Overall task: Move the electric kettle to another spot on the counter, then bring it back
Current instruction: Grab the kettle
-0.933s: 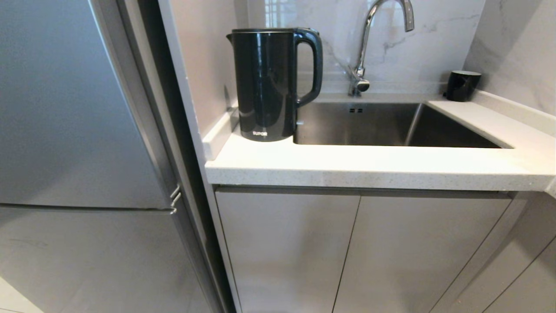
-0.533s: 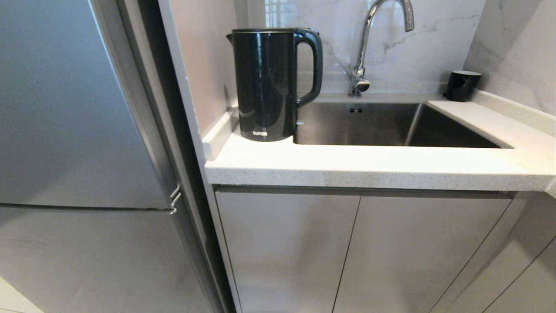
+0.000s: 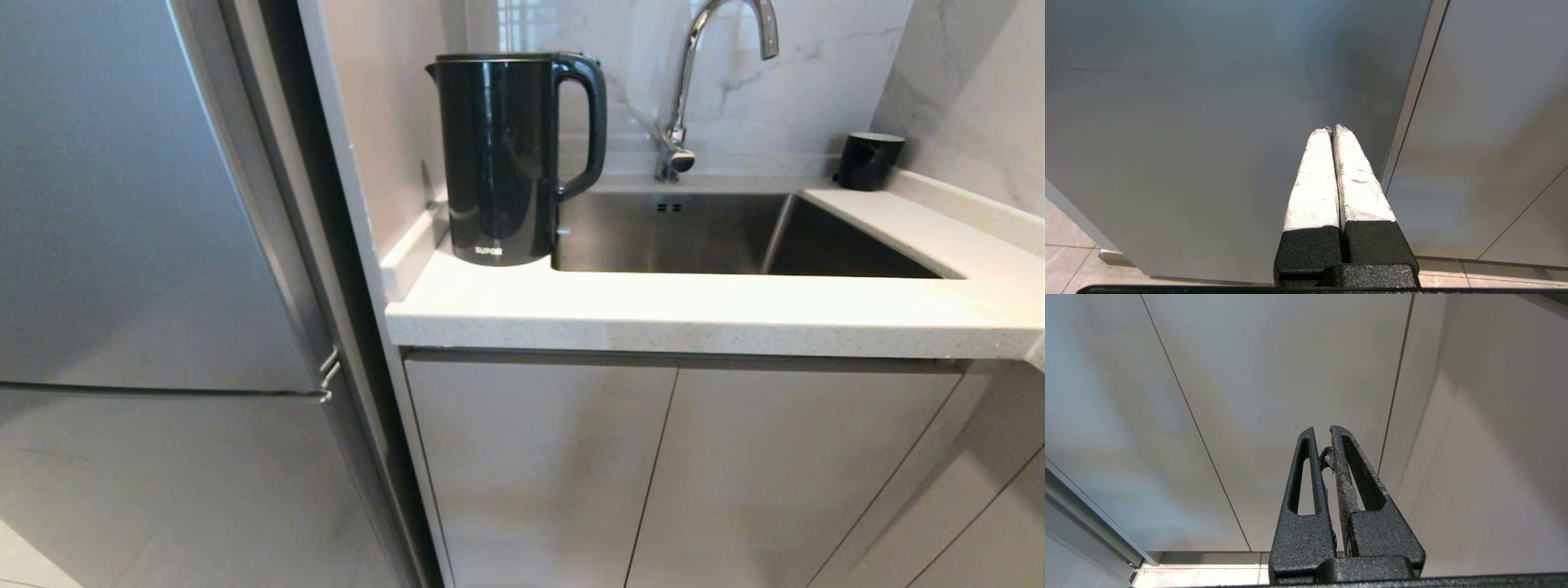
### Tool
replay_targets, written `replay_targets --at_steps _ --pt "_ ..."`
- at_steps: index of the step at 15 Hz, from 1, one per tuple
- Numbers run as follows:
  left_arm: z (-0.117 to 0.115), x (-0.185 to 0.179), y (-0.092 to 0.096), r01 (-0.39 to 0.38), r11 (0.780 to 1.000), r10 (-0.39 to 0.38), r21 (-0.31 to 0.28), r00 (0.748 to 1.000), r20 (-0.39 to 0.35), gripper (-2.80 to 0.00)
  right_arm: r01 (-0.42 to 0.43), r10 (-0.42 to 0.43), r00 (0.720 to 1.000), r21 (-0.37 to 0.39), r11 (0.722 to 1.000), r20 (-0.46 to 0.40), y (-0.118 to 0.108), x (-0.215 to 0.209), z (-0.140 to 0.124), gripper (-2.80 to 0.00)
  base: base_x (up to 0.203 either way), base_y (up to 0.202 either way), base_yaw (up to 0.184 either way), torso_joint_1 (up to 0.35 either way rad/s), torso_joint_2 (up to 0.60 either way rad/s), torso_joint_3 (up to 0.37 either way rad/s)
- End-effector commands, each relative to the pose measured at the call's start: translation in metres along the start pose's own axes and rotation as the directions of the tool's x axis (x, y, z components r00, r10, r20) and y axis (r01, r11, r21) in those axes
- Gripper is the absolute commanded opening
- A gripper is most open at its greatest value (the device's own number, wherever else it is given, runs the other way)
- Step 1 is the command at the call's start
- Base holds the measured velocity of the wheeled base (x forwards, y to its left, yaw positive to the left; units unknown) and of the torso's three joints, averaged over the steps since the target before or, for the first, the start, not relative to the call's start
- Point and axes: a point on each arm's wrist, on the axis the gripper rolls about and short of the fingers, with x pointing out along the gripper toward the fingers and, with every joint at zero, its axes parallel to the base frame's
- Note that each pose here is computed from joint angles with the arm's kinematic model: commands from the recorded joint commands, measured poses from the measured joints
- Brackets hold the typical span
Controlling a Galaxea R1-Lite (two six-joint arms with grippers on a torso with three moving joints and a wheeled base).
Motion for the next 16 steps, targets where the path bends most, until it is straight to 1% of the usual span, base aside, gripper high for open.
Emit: replay_targets --at_steps 1,16 --pt "0.0 0.0 0.0 0.001 1.0 -0.001 -0.001 1.0 0.001 -2.8 0.0 0.0 1.0 0.001 1.0 0.0 0.0 0.0 0.0 -2.8 0.0 0.0 0.0 0.0 0.0 0.0" --pt "0.0 0.0 0.0 0.001 1.0 -0.001 -0.001 1.0 0.001 -2.8 0.0 0.0 1.0 0.001 1.0 0.0 0.0 0.0 0.0 -2.8 0.0 0.0 0.0 0.0 0.0 0.0"
